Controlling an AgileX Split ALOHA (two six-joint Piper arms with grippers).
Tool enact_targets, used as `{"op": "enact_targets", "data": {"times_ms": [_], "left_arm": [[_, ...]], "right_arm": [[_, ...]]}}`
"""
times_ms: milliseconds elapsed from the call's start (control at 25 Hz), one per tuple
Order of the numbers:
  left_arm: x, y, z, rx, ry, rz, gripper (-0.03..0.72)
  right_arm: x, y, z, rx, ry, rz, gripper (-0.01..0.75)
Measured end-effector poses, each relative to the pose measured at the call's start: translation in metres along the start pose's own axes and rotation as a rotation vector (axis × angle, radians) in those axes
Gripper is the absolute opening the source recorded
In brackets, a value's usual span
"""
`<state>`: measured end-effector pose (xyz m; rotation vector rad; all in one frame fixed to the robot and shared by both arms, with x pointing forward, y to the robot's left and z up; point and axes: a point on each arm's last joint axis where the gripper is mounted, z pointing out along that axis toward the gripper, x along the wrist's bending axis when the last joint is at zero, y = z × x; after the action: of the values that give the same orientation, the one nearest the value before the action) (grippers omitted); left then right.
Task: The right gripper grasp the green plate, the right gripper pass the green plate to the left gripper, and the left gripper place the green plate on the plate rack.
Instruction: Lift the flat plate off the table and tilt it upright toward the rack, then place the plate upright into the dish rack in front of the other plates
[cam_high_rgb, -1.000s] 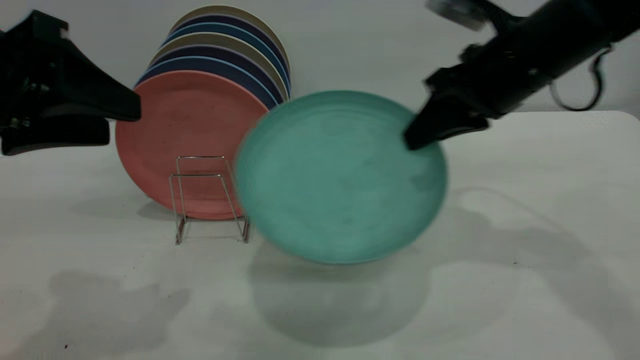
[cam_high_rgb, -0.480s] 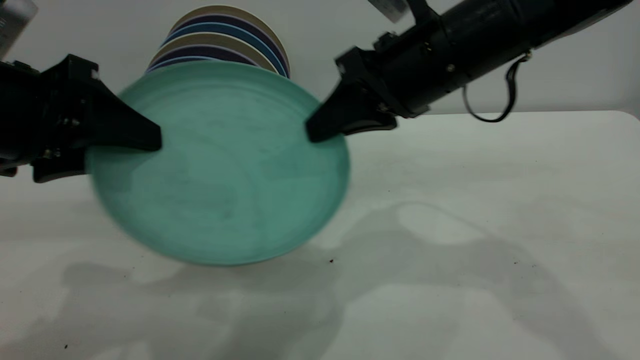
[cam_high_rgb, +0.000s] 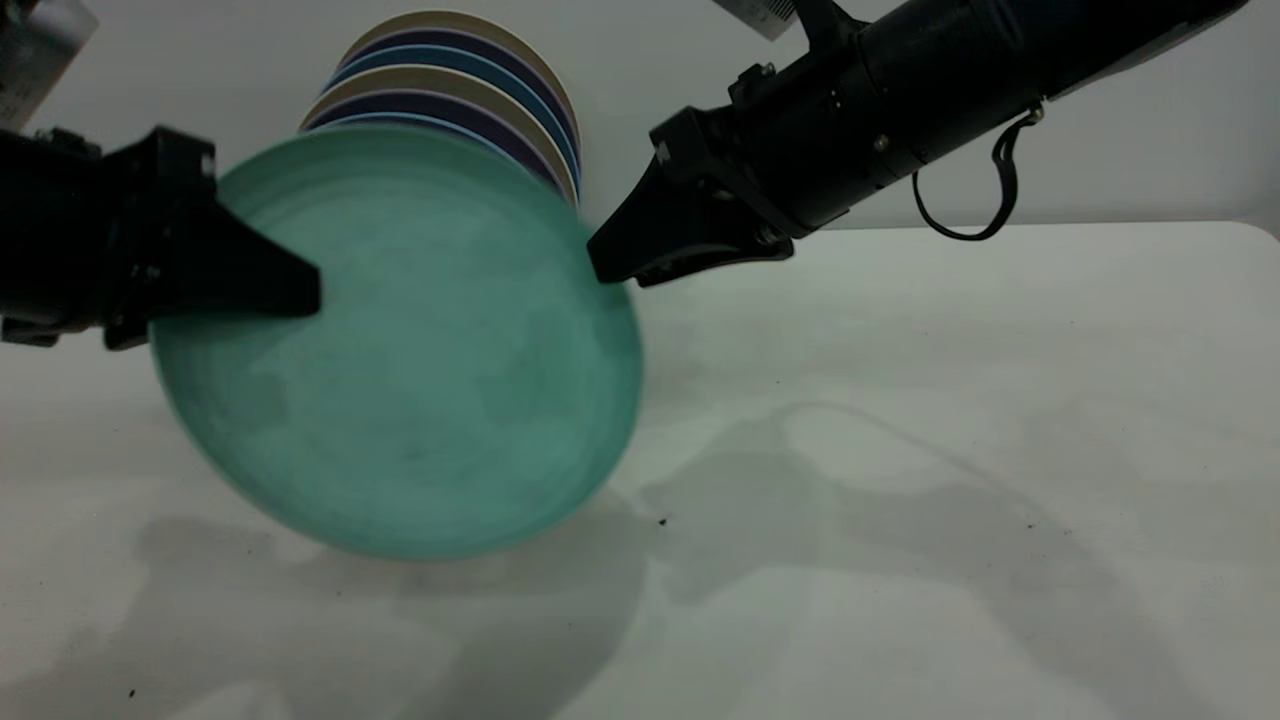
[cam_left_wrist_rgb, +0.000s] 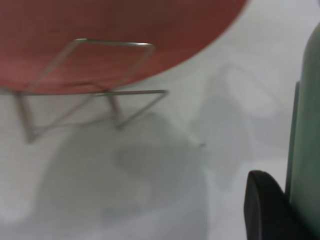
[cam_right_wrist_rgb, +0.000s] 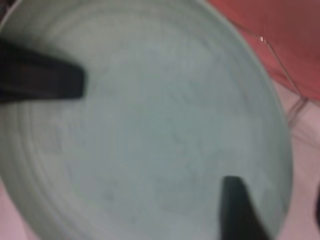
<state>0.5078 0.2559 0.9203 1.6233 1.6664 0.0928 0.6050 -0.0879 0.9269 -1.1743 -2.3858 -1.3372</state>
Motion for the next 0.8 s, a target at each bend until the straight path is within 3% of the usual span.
{"op": "enact_targets", "data": {"times_ms": [120, 240, 480, 640, 800], "left_arm": [[0.004, 0.001, 0.000, 0.001, 0.041, 0.083, 0.122], [0.003, 0.011, 0.000, -0.011, 0.054, 0.231, 0.122], [-0.011, 0.053, -0.004, -0.040, 0.028, 0.584, 0.122], [-0.024, 0.077, -0.013, 0.038, -0.036, 0.825, 0.122], [-0.032, 0.101, -0.025, 0.114, -0.020, 0.997, 0.122]], "right_arm": [[-0.011, -0.002, -0.007, 0.017, -0.031, 0.008, 0.658], [-0.032, -0.003, -0.023, 0.022, -0.069, 0.058, 0.715], [-0.075, -0.013, -0.064, 0.042, -0.123, 0.154, 0.641], [-0.098, -0.022, -0.087, 0.057, -0.174, 0.202, 0.572], [-0.112, -0.028, -0.102, 0.072, -0.210, 0.213, 0.559]]}}
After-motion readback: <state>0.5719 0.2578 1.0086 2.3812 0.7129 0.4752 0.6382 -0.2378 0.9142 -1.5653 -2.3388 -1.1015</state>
